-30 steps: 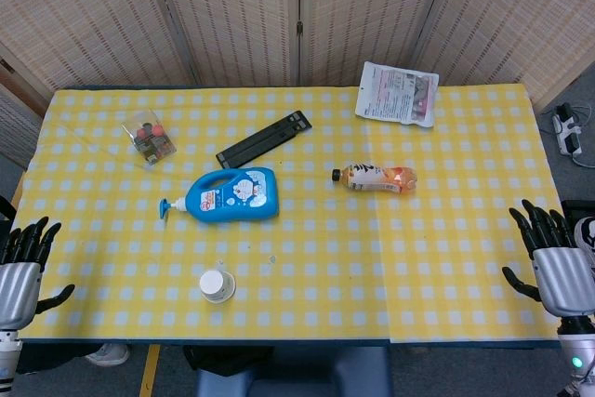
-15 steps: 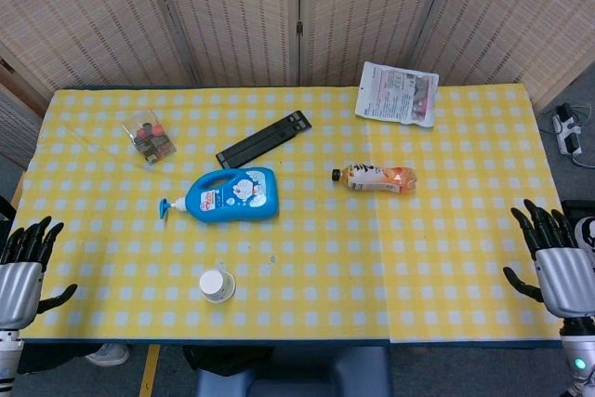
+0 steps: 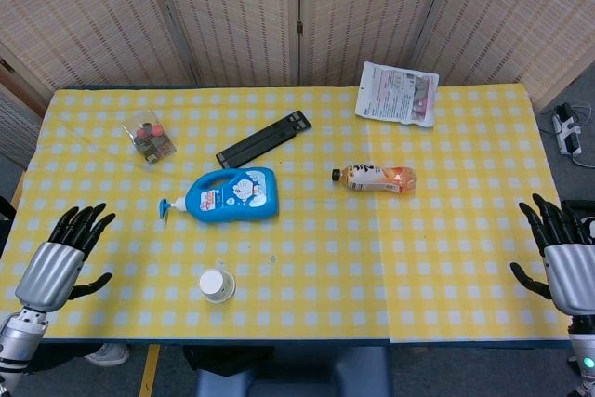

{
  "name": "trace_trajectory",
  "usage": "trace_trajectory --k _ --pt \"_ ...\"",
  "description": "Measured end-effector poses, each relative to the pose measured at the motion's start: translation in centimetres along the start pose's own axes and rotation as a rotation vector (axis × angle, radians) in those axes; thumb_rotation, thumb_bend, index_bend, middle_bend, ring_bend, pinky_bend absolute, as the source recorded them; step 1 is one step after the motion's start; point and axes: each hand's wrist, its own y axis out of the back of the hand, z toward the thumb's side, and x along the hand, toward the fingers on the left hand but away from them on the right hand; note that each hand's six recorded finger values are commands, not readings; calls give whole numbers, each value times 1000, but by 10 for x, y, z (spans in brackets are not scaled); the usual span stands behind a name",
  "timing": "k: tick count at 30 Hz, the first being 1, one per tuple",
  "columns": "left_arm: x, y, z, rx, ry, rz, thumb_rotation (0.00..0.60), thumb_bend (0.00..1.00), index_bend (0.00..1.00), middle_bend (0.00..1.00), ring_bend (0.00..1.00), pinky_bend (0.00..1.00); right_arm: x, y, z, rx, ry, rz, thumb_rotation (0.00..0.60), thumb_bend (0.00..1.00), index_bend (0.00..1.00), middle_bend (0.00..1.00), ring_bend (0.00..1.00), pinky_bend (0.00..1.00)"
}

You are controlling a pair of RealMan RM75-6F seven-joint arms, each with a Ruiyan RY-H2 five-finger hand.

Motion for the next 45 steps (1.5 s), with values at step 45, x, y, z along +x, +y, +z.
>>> trace_trajectory --k 45 --pt "71 -69 127 100 -473 -386 600 386 257 31 48 18 2 -14 -10 -45 -14 26 600 287 0 0 69 0"
